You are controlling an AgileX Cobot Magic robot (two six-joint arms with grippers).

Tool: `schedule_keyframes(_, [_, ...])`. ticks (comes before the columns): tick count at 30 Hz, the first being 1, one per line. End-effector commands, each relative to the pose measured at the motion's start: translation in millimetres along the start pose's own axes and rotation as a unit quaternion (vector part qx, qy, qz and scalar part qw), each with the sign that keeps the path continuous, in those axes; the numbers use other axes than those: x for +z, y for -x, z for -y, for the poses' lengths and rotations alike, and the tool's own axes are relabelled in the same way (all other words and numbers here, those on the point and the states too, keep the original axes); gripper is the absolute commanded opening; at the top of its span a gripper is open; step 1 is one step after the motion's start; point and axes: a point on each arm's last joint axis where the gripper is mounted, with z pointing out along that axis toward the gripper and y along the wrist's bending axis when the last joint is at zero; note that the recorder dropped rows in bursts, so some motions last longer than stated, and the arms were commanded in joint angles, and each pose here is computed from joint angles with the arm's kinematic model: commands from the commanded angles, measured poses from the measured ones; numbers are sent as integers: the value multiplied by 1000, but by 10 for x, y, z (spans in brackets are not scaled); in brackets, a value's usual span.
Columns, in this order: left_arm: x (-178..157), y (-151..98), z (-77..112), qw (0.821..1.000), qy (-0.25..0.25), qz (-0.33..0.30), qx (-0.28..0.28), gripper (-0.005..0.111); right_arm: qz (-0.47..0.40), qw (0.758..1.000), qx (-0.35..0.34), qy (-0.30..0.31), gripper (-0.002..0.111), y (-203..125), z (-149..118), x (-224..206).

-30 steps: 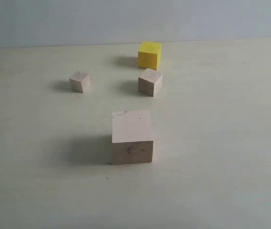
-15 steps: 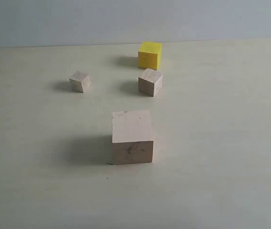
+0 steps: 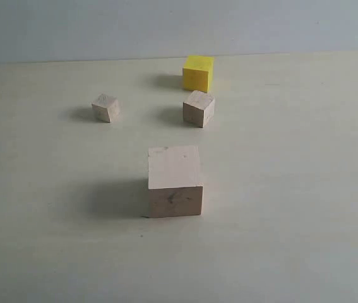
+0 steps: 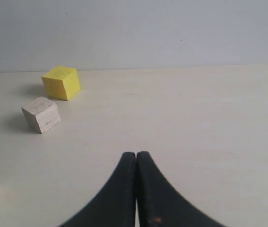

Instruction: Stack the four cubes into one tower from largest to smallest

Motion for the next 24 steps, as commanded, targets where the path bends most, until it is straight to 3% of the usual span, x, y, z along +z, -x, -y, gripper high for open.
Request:
schedule_keyframes(1, [0, -20, 10, 1000, -3, 1, -8, 0, 1, 1000, -1, 0, 0, 177, -10, 36])
schedule_keyframes(13, [4, -24, 13, 1000, -4, 1, -10, 0, 0, 1000, -1, 0, 0, 734, -41, 191])
schedule_keyframes(24, [14, -41, 12, 1000, -4, -1, -11, 0, 5, 1000, -1, 1, 0, 773, -44, 209])
